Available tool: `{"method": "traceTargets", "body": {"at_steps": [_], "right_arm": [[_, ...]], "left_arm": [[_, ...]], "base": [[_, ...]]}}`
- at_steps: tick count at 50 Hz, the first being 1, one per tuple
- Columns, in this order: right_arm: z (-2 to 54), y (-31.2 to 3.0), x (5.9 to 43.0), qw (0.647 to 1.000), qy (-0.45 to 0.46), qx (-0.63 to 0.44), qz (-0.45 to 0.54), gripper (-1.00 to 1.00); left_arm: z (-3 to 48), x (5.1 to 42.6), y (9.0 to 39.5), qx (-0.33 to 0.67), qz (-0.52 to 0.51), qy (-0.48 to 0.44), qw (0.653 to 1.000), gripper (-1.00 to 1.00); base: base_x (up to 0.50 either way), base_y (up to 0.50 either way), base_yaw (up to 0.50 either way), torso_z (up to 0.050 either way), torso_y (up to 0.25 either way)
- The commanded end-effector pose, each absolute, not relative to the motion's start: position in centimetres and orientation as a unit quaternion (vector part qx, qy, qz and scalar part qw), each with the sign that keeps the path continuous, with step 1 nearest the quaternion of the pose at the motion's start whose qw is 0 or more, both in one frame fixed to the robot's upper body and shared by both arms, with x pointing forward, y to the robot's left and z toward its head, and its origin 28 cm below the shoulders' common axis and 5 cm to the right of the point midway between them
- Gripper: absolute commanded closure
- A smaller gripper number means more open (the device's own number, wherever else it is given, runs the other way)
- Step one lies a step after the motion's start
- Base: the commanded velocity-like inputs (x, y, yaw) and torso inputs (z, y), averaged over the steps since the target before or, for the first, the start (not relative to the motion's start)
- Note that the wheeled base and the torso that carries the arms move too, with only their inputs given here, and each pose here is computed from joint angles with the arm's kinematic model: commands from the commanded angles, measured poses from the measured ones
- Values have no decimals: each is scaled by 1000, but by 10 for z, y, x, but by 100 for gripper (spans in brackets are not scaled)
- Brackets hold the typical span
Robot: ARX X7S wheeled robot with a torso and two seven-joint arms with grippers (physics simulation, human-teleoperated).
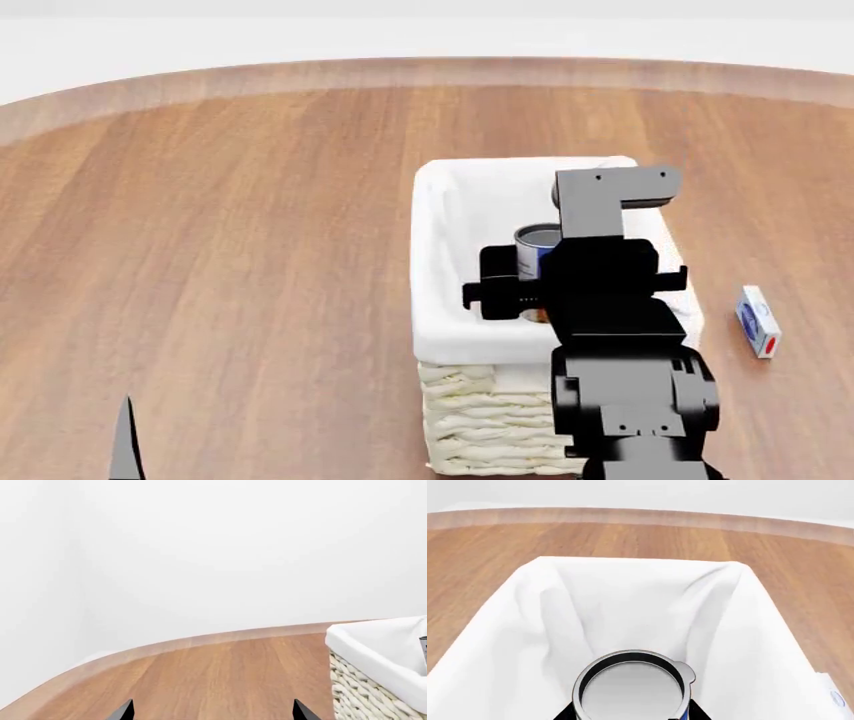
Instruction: Pick up the alphabet soup and put it in the basket.
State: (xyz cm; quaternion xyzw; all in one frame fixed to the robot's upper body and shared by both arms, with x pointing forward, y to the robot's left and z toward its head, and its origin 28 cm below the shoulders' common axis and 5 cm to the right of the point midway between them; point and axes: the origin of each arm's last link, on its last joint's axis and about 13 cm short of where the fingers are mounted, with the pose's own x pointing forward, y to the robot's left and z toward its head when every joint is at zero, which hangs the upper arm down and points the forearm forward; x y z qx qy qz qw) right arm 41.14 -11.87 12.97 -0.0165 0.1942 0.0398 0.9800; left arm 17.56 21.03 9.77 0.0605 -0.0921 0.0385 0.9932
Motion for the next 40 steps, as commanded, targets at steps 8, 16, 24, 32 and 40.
{"method": "traceTargets", "body": {"at_steps": [8, 16, 24, 32, 40], "right_arm": [[126, -119, 410, 979, 195, -23, 47, 100], [126, -120, 410, 980, 195, -19, 44, 100], [125, -120, 410, 980, 193, -14, 45, -100], [143, -121, 420, 997, 73, 16, 19, -100], [170, -122, 429, 996, -66, 64, 17, -100]], "left_arm": [[98, 175, 211, 59, 38, -92, 993, -100], [97, 175, 210, 59, 37, -92, 993, -100], [98, 175, 210, 60, 38, -92, 993, -100], [97, 175, 210, 59, 37, -92, 993, -100], [97, 176, 210, 59, 36, -92, 993, -100]], "base": [[0, 0, 0, 0, 0], [0, 0, 0, 0, 0], [0, 0, 0, 0, 0], [0, 0, 0, 0, 0], [0, 0, 0, 0, 0]]}}
